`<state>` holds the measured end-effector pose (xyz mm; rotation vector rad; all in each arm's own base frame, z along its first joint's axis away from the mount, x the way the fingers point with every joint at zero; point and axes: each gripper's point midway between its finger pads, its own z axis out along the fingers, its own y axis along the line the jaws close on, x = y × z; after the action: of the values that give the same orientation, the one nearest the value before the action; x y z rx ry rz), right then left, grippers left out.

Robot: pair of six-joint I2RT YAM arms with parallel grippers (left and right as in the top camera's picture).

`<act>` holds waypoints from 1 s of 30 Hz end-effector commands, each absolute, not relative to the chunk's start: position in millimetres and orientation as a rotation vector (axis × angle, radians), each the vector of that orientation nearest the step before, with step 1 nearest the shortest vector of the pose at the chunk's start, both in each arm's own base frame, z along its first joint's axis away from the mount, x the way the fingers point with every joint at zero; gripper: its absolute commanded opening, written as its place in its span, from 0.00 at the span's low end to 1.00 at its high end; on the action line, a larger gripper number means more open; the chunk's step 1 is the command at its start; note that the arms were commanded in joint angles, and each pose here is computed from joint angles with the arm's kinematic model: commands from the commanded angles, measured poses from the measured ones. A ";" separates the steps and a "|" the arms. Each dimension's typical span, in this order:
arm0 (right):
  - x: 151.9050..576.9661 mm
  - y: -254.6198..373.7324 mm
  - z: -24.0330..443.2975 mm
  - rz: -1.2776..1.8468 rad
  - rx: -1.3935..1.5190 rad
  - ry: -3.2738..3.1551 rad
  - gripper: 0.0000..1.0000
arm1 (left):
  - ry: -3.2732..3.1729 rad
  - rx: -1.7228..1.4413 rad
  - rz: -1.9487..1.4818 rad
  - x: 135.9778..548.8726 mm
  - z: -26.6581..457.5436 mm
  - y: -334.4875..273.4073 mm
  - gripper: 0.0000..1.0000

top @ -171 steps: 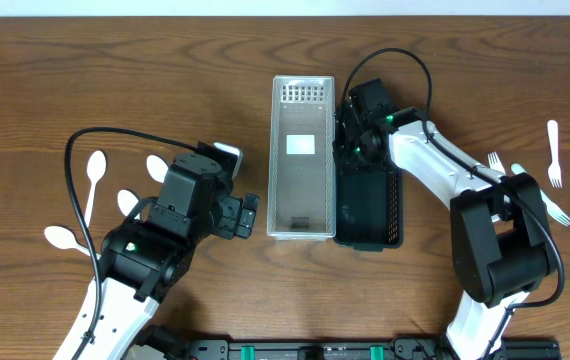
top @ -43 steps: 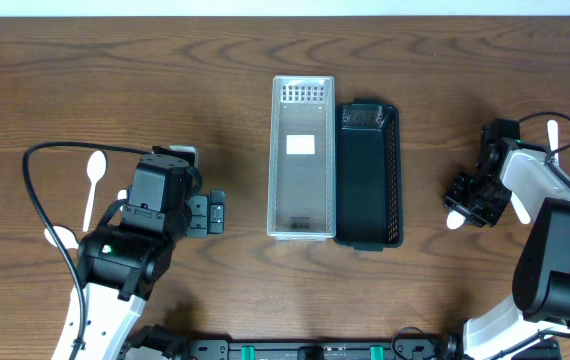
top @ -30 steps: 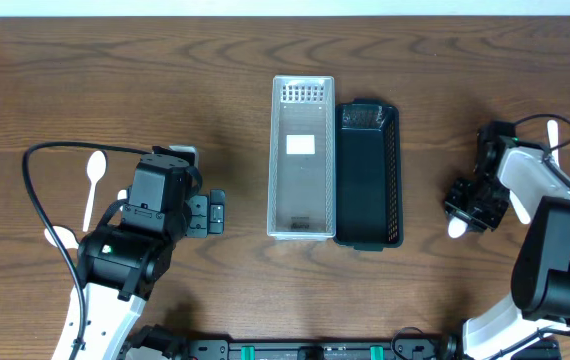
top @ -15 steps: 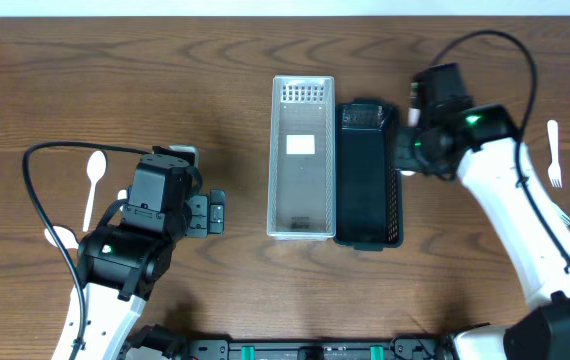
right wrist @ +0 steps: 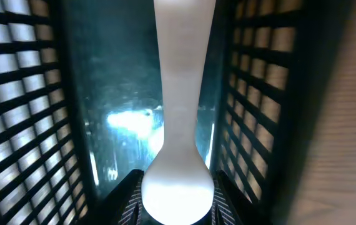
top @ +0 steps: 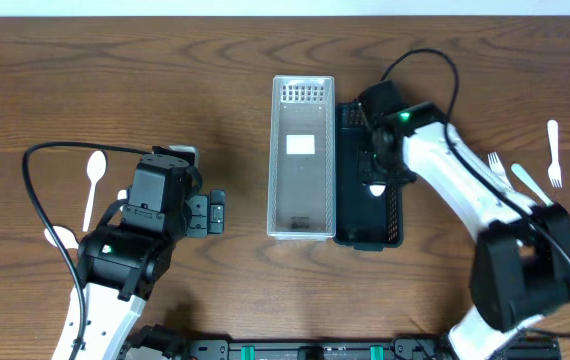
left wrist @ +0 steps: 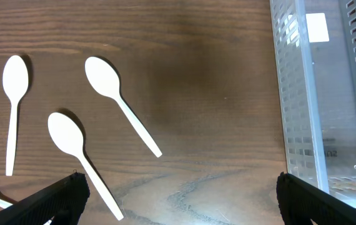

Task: Pack container
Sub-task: 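Carry the spoon into the black basket and release it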

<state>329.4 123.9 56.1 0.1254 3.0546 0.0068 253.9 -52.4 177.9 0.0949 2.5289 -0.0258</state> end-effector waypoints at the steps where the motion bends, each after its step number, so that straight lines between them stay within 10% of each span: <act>1: 328.0 128.0 50.2 0.017 0.090 3.069 0.07 | 2.503 0.072 -0.015 256.9 187.7 -49.2 0.98; 9: 336.5 134.9 59.4 0.064 -0.005 3.037 0.46 | 2.502 0.072 -0.015 257.0 187.8 -49.2 0.98; 21: 383.4 117.8 175.2 0.025 -0.020 2.857 0.55 | 2.503 0.073 -0.015 256.9 187.7 -49.2 0.98; 30: 407.1 4.4 226.3 -0.063 -0.016 2.771 0.99 | 2.503 0.073 -0.015 256.9 187.7 -49.2 0.98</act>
<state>407.8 40.2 220.9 0.1294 2.7696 -0.0004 254.2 -52.3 178.5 0.0938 2.5275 -0.0259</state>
